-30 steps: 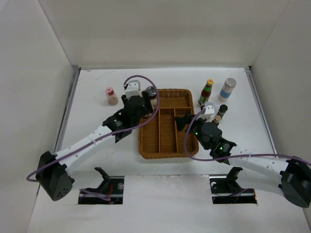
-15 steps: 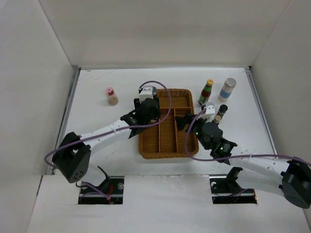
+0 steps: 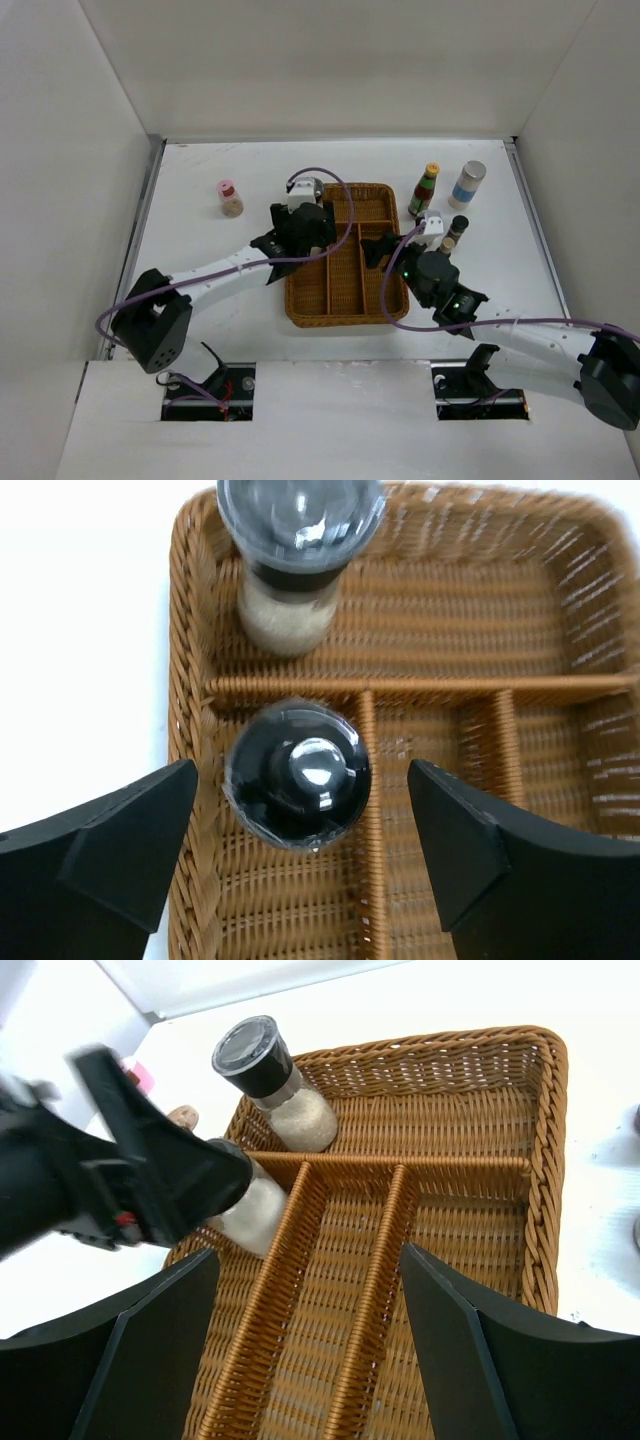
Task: Organize the condiment bottles
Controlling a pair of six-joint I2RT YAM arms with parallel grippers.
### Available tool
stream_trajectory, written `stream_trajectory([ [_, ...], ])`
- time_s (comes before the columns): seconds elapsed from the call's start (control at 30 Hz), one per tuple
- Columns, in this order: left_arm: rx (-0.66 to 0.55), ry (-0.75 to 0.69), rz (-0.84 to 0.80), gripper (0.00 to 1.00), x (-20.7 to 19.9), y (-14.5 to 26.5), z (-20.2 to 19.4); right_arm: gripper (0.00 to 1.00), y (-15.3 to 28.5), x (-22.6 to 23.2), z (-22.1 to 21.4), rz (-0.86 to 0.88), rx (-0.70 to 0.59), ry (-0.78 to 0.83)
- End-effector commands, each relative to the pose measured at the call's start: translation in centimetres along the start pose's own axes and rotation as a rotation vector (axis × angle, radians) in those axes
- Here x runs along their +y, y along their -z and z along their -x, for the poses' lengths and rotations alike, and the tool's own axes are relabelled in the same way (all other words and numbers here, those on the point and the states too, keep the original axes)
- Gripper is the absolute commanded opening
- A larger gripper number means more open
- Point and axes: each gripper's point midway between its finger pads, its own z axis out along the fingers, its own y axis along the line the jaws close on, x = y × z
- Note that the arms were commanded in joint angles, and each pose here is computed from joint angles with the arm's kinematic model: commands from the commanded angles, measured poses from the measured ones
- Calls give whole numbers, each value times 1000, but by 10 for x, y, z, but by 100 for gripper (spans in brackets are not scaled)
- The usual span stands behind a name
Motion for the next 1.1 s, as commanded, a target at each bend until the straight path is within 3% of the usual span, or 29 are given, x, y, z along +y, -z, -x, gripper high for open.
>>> stream_trajectory([
  [0.0,-177,115,-70,89,-10,32,68,80,-2,5,19,3,-61,-45],
  [0.2,-311,217,6,88,39,47,126,80,-3,5,18,0,-56,-44],
  [0.57,-225,293,398,86,180,-49,133,80,-5,6,14,3,-44,-38],
  [0.73,-157,296,431,84,203,-89,127,80,-6,7,12,4,-40,-34],
  [0.93,-118,305,483,80,228,-109,115,80,-7,7,12,3,-38,-34],
  [1.07,-102,306,477,66,229,-115,110,80,-7,6,13,-3,-44,-28],
])
